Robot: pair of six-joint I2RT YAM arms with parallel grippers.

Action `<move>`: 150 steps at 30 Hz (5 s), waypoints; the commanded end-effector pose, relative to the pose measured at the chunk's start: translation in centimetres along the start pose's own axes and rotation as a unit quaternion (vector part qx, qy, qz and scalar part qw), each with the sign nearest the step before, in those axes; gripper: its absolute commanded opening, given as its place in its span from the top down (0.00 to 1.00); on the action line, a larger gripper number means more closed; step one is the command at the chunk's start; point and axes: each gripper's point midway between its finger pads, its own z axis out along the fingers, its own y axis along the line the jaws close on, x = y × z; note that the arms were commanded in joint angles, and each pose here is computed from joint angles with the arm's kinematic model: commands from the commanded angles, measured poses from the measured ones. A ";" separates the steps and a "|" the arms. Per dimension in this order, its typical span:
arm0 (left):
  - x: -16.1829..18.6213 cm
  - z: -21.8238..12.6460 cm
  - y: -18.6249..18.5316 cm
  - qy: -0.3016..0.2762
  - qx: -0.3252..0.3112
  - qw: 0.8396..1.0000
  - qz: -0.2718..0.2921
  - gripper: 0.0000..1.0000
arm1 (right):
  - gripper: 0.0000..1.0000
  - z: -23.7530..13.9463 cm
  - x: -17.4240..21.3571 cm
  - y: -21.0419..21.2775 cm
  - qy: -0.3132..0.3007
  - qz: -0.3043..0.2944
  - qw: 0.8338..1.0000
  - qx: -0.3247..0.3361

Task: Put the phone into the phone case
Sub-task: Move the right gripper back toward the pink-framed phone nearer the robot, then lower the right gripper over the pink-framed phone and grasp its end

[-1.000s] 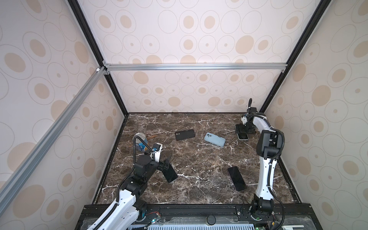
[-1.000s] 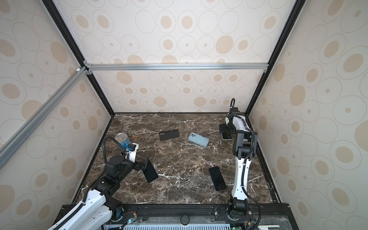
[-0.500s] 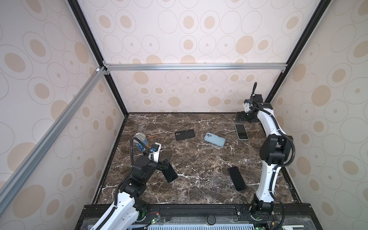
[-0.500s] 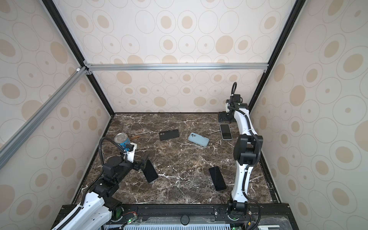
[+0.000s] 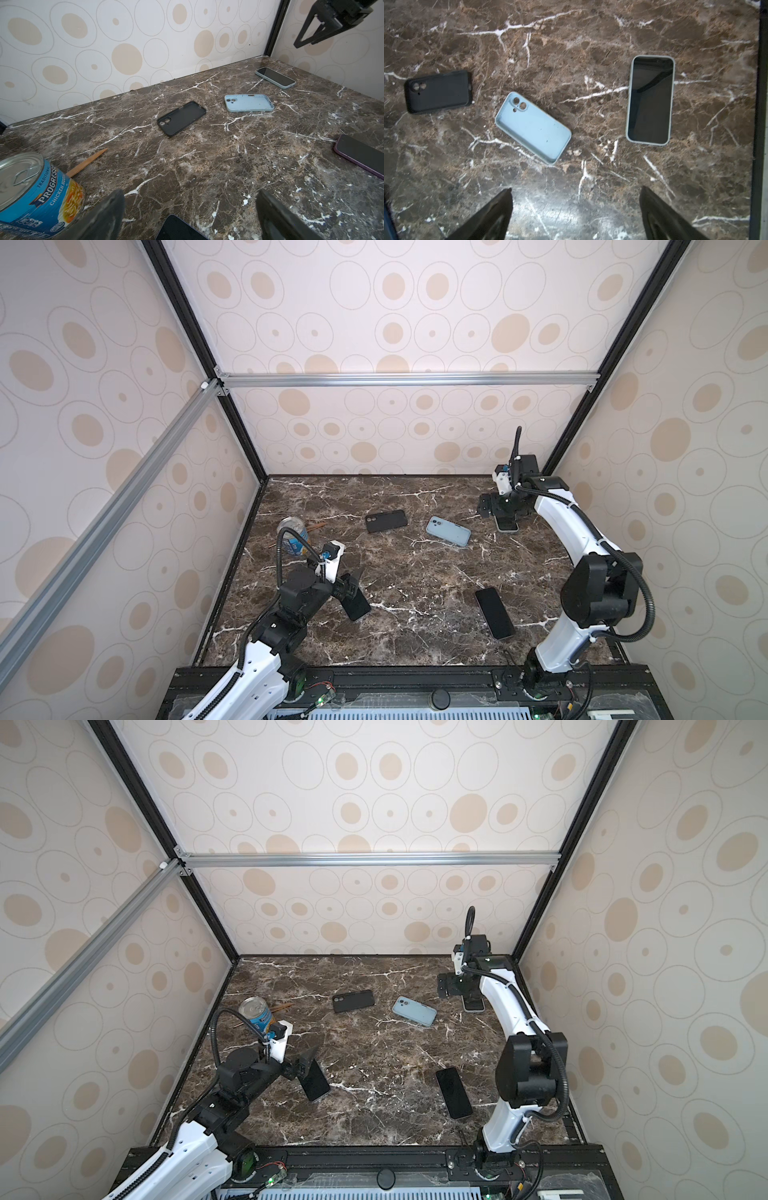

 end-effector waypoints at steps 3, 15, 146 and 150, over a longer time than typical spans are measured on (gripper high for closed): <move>-1.4 0.3 -0.5 -0.013 0.013 1.000 -0.005 0.07 | 0.20 -3.1 2.1 3.8 -0.038 -0.009 0.999 -0.037; -5.6 3.8 -1.9 0.040 0.056 0.995 -0.066 0.22 | 0.19 -3.3 12.5 7.0 -0.015 0.051 0.998 -0.026; -4.9 9.1 -14.7 0.092 0.272 0.958 -0.002 0.19 | 0.14 2.2 33.0 3.5 0.234 0.232 0.943 0.049; -4.8 9.1 -14.7 0.091 0.272 0.958 -0.003 0.19 | 0.14 2.3 33.0 3.5 0.238 0.215 0.945 0.069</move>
